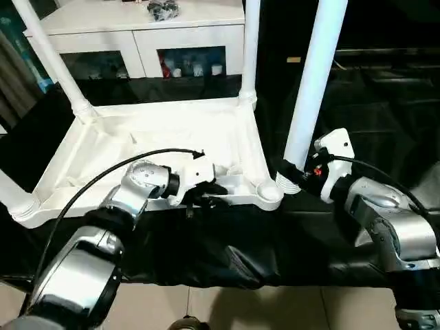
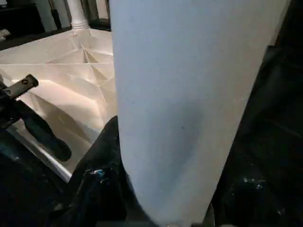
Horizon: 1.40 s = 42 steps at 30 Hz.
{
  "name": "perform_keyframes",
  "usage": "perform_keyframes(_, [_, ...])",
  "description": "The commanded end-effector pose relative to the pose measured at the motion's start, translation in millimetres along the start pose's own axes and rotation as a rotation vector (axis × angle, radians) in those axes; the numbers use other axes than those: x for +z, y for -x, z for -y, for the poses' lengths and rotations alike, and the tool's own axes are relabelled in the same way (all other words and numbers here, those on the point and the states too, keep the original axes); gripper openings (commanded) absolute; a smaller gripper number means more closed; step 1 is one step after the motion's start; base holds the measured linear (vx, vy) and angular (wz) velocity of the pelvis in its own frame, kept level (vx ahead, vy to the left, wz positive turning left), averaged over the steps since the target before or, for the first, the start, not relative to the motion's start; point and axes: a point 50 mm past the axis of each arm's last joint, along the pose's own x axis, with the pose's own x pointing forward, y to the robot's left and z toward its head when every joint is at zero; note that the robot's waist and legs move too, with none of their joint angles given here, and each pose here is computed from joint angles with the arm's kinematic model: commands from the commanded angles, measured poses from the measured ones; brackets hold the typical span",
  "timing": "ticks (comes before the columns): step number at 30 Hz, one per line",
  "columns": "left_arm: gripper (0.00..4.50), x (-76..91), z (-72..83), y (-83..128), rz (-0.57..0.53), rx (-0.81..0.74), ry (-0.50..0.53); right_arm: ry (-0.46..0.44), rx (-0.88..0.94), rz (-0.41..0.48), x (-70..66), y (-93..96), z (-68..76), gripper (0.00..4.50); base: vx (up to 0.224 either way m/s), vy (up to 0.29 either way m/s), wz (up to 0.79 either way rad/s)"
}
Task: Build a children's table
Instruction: Insert table leg to table base
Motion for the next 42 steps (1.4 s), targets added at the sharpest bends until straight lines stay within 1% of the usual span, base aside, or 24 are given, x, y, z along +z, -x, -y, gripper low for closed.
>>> perform_keyframes(1, [1.48,2.2,-5.0,2.7,-0.009,0.026,-0.014,0.014,0.004,0.040,7.6,3.2,-1.8,1.90,0.000,0.000,0.00])
perform_keyframes(3, [1.51,1.6,-6.6,4.0,0.000,0.032,0.016,0.013,-0.001,0.040,7.2,5.6,-1.1,1.90,0.000,0.000,0.00])
perform_keyframes(7, [1.51,-1.4,-5.5,5.5,-0.004,0.014,0.028,0.011,-0.011,0.040,6.1,7.6,-0.4,1.90,0.000,0.000,0.00])
perform_keyframes(8, [1.21,-2.1,-5.2,5.6,-0.001,0.009,0.039,0.009,-0.012,0.041,5.9,7.7,-0.5,1.90,0.000,0.000,0.00])
perform_keyframes(12, [1.08,-1.7,-5.3,7.9,0.030,-0.012,0.066,0.003,-0.009,0.043,5.3,6.3,-1.4,1.90,0.000,0.000,0.00])
perform_keyframes(14, [0.81,-0.5,-5.9,8.9,0.041,-0.013,0.063,0.000,-0.007,0.043,5.1,5.4,-2.0,1.90,0.000,0.000,0.00])
perform_keyframes(15, [0.74,-0.5,-5.9,8.9,0.042,-0.014,0.062,-0.002,-0.005,0.043,5.0,5.3,-2.1,1.90,0.000,0.000,0.00])
perform_keyframes(18, [0.71,-2.6,-4.2,9.1,0.040,-0.029,0.069,-0.015,0.013,0.038,3.7,1.9,-5.0,1.90,0.000,0.000,0.00])
perform_keyframes(19, [0.44,-3.9,-3.5,9.0,0.035,-0.034,0.073,-0.016,0.014,0.036,3.2,0.9,-5.4,1.90,0.000,0.000,0.00])
perform_keyframes(20, [0.44,-3.9,-3.5,9.0,0.035,-0.034,0.073,-0.016,0.014,0.036,3.2,0.9,-5.4,1.90,0.000,0.000,0.00])
perform_keyframes(24, [0.08,-5.3,-2.7,8.8,0.031,-0.036,0.076,-0.018,0.013,0.033,2.4,-0.1,-5.4,1.90,0.000,0.000,0.00])
perform_keyframes(29, [0.08,-16.3,3.7,9.0,-0.036,-0.063,0.055,-0.019,0.024,0.032,2.6,-1.9,-6.3,1.90,0.000,0.000,0.00])
perform_keyframes(31, [0.00,-20.5,6.4,8.5,-0.070,-0.065,0.028,-0.020,0.027,0.035,3.3,-2.6,-6.3,1.90,0.000,0.000,0.00])
perform_keyframes(34, [0.00,-22.0,7.3,8.3,-0.082,-0.064,0.019,-0.021,0.027,0.036,3.6,-3.1,-6.2,1.90,0.000,0.000,0.00])
perform_keyframes(37, [0.00,-25.3,8.9,6.8,-0.087,-0.039,0.043,-0.026,0.030,0.040,3.3,-5.9,-6.7,1.90,0.000,0.000,0.00])
perform_keyframes(38, [0.00,-29.1,9.8,5.3,-0.105,-0.012,0.095,-0.033,0.038,0.042,3.2,-8.7,-8.2,1.90,0.000,0.000,0.00])
perform_keyframes(40, [0.00,-30.6,10.4,4.7,-0.112,-0.001,0.114,-0.036,0.042,0.042,3.2,-9.9,-9.0,1.90,0.000,0.000,0.00])
perform_keyframes(41, [0.00,-32.7,11.6,3.9,-0.131,0.023,0.144,-0.038,0.053,0.043,3.1,-12.1,-10.7,1.90,0.000,0.000,0.00])
perform_keyframes(42, [0.00,-30.7,12.5,1.5,-0.118,0.055,0.193,-0.040,0.063,0.043,3.0,-14.3,-12.4,1.90,0.000,0.000,0.00])
